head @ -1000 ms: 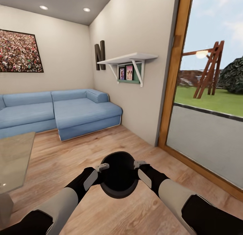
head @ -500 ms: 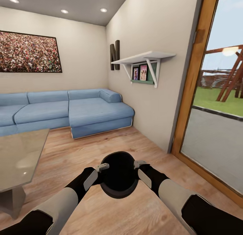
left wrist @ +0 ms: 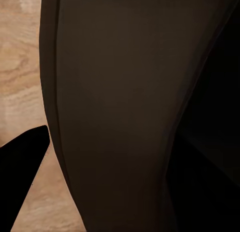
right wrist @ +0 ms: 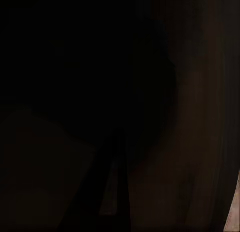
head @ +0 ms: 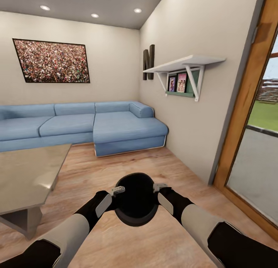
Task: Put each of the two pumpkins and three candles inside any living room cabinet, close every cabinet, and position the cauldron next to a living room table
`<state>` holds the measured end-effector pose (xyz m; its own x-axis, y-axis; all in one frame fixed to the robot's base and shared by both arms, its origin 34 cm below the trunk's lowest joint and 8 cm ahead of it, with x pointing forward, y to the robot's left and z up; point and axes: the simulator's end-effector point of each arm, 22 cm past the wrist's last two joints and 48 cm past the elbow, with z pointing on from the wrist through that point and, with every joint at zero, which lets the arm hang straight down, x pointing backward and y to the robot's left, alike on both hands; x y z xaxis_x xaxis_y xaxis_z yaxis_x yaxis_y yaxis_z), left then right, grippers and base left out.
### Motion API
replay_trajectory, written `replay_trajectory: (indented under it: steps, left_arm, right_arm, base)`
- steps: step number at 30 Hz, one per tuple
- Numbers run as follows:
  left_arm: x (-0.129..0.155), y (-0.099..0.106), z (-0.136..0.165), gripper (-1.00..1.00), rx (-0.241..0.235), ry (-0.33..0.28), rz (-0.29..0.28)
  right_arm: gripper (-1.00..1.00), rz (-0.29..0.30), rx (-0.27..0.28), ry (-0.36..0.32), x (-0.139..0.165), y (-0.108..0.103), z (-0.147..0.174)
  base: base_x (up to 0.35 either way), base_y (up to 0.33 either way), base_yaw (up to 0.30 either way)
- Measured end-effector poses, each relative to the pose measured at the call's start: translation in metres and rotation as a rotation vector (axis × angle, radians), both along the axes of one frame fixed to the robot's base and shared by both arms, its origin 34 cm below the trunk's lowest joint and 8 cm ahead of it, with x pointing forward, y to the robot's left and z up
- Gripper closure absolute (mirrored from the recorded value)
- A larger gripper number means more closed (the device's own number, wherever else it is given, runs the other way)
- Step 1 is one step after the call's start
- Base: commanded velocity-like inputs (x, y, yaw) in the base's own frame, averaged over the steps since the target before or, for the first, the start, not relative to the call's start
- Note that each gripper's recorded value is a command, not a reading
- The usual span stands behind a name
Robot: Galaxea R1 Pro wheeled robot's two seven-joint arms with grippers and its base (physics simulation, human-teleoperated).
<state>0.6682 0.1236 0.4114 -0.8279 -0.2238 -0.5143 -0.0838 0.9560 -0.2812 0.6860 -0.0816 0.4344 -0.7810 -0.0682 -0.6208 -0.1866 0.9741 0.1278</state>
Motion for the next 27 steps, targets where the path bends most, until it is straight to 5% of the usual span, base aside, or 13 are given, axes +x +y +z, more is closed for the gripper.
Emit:
replay_trajectory:
  steps: [14,27]
  left_arm:
    - [0.0001,0.0000,0.0002,1.00,0.000,0.000,0.000]
    - [0.0002,-0.0001,0.0007,1.00,0.000,-0.001,0.000]
  right_arm:
    - [1.00,0.000,0.000,-0.001,0.0001,0.0000,0.0002]
    - [1.00,0.000,0.000,-0.001,0.0001,-0.0001,0.0008]
  base:
    - [0.164,-0.164,0.281]
    - [0.158,-0.157,0.098]
